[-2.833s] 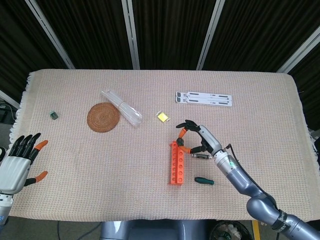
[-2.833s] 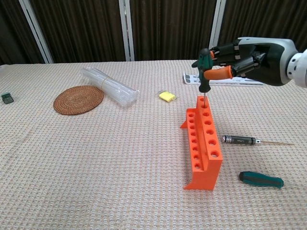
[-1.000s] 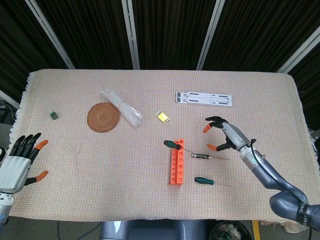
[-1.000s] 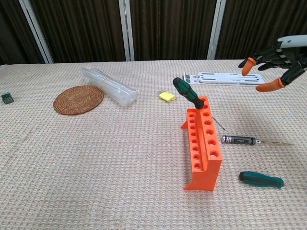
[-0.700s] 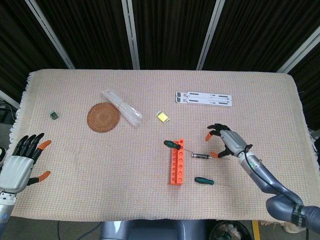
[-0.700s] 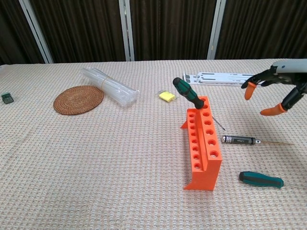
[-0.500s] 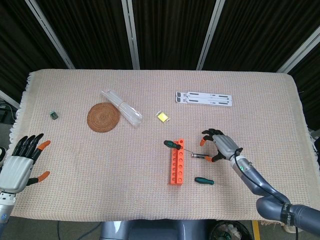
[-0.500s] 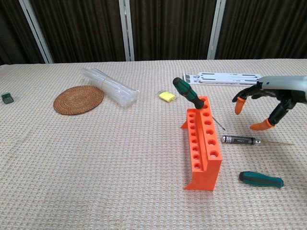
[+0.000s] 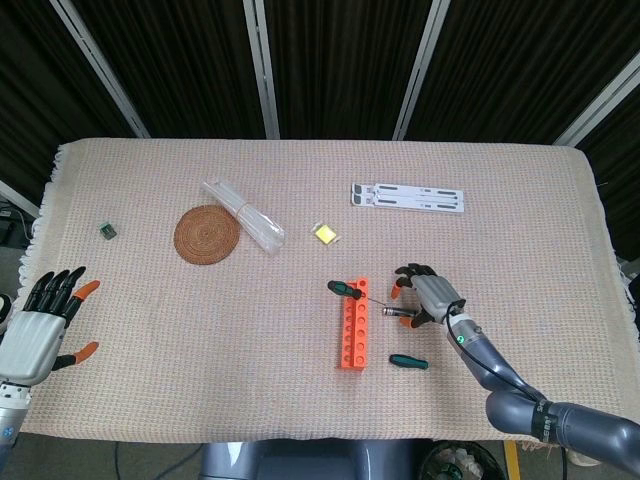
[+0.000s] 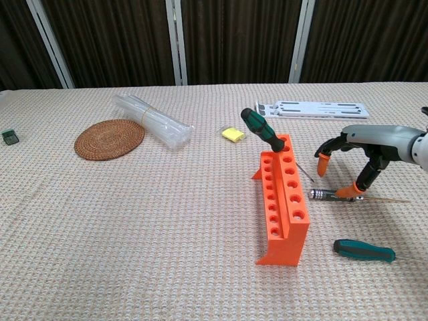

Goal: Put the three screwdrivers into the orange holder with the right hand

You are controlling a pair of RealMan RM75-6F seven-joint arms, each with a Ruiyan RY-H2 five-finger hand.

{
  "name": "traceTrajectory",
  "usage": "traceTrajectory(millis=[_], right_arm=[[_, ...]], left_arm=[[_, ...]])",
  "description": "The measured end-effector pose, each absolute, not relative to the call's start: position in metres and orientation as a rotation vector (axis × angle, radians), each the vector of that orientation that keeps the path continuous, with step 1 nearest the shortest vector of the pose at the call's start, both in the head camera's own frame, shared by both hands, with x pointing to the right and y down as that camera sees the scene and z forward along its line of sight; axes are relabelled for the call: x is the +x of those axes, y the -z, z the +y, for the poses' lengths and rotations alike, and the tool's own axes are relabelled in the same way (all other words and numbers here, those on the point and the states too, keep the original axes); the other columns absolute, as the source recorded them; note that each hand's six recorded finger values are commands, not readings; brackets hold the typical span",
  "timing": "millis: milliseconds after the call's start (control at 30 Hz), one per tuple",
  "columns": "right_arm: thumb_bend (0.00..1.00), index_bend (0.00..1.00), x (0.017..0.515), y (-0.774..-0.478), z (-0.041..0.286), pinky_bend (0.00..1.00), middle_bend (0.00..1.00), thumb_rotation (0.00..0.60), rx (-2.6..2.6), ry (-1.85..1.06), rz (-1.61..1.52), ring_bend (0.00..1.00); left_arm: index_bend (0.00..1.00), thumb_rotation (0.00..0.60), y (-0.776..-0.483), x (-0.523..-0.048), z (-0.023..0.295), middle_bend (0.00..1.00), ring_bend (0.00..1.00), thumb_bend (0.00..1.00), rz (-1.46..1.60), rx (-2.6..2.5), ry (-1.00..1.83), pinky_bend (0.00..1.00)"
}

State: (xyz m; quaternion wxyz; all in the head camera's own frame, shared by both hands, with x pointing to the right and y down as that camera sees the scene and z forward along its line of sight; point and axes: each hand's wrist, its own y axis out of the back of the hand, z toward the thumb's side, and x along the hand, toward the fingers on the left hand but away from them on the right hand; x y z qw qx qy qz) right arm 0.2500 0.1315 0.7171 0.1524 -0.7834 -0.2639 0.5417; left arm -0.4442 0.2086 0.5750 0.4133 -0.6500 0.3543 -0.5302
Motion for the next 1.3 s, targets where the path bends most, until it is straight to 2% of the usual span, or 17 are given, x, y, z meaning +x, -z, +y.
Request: traceTrajectory(millis=[767,1067,1300], right_arm=[[0.20,0.49,0.243,-0.735,0.143,0.00,0.13,0.600,-2.241,-1.595,-0.763,0.00],[0.29,0.51,0.247,-0.740,0.143,0.00,0.13,0.600,-2.213,-1.612,-0.749,0.00],[0.32,0.51,0.249,-0.741,0.143,0.00,0.14,0.600,-2.190,-1.618,-0.727,0.00]], left_arm=[[0.15,0.600,-0.575,-0.446,0.208,0.00,0.00,0.14,0.890,-1.630,1.339,0.00],[0.15,0.600,-0.577,-0.446,0.208,0.00,0.00,0.14,0.887,-1.635,1.341,0.00],[0.15,0.600,-0.577,-0.446,0.208,0.00,0.00,0.14,0.889,-1.632,1.342,0.00]])
